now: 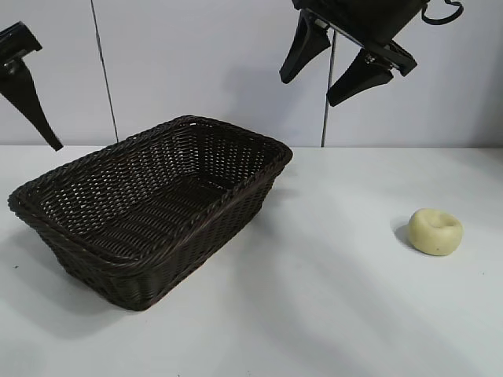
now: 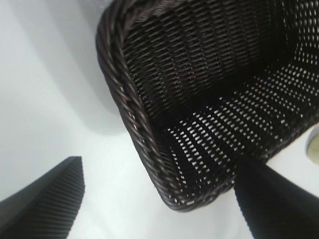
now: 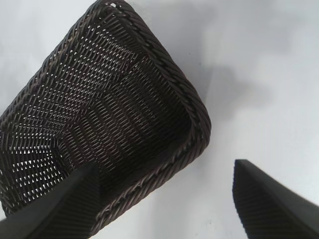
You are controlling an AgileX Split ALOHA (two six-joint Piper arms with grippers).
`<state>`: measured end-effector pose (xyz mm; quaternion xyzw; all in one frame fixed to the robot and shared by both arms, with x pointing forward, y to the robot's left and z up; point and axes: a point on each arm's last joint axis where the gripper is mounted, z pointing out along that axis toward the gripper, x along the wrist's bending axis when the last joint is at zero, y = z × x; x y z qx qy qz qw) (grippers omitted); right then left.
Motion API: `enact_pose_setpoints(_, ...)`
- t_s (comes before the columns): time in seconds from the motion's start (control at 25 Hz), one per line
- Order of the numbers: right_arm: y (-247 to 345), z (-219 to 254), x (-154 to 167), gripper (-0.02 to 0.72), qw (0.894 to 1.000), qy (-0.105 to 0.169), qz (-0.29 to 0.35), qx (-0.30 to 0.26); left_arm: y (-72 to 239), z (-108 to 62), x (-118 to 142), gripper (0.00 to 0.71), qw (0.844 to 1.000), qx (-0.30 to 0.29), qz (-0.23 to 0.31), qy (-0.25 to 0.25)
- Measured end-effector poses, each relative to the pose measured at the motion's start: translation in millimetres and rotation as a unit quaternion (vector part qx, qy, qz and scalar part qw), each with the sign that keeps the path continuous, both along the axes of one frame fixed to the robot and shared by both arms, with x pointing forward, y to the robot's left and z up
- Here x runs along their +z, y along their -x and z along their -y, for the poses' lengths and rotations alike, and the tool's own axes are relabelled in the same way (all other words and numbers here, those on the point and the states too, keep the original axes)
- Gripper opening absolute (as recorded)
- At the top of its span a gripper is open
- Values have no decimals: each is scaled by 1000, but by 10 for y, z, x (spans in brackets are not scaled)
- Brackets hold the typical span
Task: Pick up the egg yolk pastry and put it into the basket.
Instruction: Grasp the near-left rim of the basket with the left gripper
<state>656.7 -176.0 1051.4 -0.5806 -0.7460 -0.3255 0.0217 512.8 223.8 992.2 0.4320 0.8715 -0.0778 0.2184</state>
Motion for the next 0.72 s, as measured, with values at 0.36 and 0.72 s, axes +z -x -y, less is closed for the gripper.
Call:
enact_pose_setpoints(0.36,1,2,-2,537,1000,2,0,1,-187,94,-387,596,1000,15,-16,-8)
enact_pose_setpoints(0.72,1,3,-2,537,1000,2,0,1,-274,172,-785,451,998,18,-48,-23)
